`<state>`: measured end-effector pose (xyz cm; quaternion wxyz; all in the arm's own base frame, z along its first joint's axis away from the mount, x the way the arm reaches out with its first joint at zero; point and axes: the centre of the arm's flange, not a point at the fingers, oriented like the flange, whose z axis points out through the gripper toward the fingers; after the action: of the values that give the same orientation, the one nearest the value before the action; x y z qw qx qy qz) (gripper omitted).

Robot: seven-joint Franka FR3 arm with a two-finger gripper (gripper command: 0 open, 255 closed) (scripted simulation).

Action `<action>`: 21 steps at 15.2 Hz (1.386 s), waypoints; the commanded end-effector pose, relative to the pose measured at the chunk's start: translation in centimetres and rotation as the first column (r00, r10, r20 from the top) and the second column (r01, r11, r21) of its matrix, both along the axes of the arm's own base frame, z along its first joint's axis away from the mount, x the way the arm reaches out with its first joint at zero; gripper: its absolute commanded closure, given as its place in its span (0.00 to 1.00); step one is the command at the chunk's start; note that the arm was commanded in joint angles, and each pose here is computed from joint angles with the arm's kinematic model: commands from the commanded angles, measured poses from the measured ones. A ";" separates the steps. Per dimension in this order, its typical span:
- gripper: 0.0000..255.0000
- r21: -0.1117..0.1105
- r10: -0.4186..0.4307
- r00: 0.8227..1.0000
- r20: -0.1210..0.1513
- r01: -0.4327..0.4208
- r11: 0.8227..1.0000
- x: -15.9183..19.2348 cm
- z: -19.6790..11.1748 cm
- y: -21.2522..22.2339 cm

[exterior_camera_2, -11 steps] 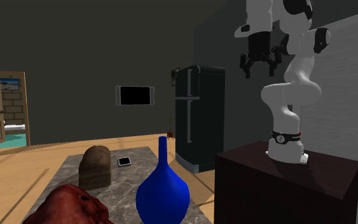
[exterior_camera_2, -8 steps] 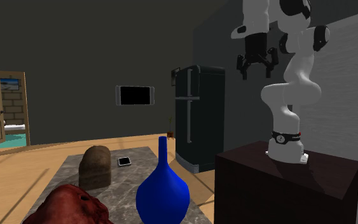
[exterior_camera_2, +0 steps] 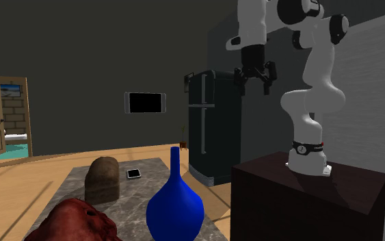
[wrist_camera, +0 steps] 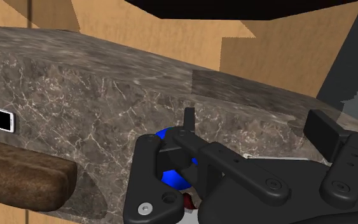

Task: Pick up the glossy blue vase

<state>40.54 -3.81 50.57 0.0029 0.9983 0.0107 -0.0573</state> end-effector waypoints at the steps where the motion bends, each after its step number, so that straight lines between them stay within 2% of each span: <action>1: 0.00 0.001 0.002 1.000 0.000 -0.002 1.000 2.3 -1.4 -0.9; 21: 0.00 0.013 0.020 1.000 -0.012 -0.020 1.000 25.1 -12.7 -8.6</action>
<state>64.54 -12.21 38.46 -0.0030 0.9978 0.0203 -0.0628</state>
